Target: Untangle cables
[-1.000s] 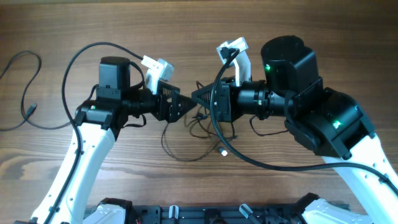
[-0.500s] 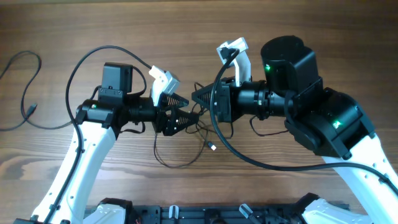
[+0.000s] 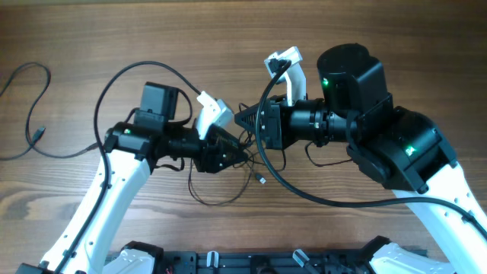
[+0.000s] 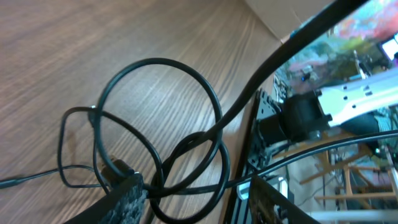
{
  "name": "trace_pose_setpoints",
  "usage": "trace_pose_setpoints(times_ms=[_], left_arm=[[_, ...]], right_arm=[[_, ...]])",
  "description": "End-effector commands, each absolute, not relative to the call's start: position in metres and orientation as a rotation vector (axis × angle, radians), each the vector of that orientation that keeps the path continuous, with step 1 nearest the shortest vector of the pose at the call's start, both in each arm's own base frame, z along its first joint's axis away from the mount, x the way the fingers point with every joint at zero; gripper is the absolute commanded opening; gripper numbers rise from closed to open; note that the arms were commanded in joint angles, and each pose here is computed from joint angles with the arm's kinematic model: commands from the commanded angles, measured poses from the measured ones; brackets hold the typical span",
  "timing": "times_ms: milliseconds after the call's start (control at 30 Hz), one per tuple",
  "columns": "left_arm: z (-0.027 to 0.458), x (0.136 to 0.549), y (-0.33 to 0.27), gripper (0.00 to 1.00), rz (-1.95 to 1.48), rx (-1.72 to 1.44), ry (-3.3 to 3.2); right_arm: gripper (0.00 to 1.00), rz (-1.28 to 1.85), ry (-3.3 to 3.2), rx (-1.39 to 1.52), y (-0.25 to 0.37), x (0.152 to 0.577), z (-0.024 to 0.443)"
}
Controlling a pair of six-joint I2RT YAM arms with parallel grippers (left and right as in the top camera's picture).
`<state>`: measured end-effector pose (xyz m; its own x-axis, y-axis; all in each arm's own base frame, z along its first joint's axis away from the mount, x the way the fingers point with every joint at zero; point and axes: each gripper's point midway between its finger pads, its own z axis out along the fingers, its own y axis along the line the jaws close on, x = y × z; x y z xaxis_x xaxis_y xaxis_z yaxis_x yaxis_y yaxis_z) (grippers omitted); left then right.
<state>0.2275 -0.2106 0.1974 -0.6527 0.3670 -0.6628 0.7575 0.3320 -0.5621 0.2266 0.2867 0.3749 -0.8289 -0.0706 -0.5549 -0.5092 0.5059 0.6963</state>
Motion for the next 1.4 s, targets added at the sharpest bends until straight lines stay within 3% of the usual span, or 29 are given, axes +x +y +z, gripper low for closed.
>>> trace_pose_setpoints(times_ms=[0,200,367,567,700,800,900,1033,1367], left_arm=[[0.194,0.223,-0.218,0.52,-1.257,1.042,2.178],[0.203,0.216,-0.223,0.26,-1.344,1.047,2.131],[0.199,0.216,-0.221,0.12,-1.323,1.041,2.162],[0.183,0.218,-0.211,0.04,-1.222,1.018,2.27],[0.183,0.223,-0.204,0.04,-1.209,0.977,2.286],[0.183,0.236,-0.188,0.04,-1.188,0.88,2.31],[0.185,0.247,-0.172,0.04,-1.171,0.768,2.334],[0.188,0.262,-0.149,0.04,-1.146,0.598,2.359],[0.189,0.285,-0.102,0.04,-1.103,0.289,2.387]], right_arm=[[0.04,1.291,2.289,-0.486,0.289,0.228,0.375],[0.04,1.281,2.289,-0.478,0.288,0.23,0.375],[0.04,1.276,2.289,-0.473,0.288,0.231,0.375],[0.04,1.196,2.306,-0.413,0.281,0.241,0.369],[0.04,0.879,2.402,-0.121,0.236,0.275,0.34],[0.04,0.434,2.463,0.22,0.153,0.303,0.306],[0.04,0.267,2.493,0.36,0.107,0.311,0.292],[0.04,0.194,2.523,0.485,0.066,0.318,0.281],[0.04,0.281,2.549,0.521,0.041,0.325,0.276]])
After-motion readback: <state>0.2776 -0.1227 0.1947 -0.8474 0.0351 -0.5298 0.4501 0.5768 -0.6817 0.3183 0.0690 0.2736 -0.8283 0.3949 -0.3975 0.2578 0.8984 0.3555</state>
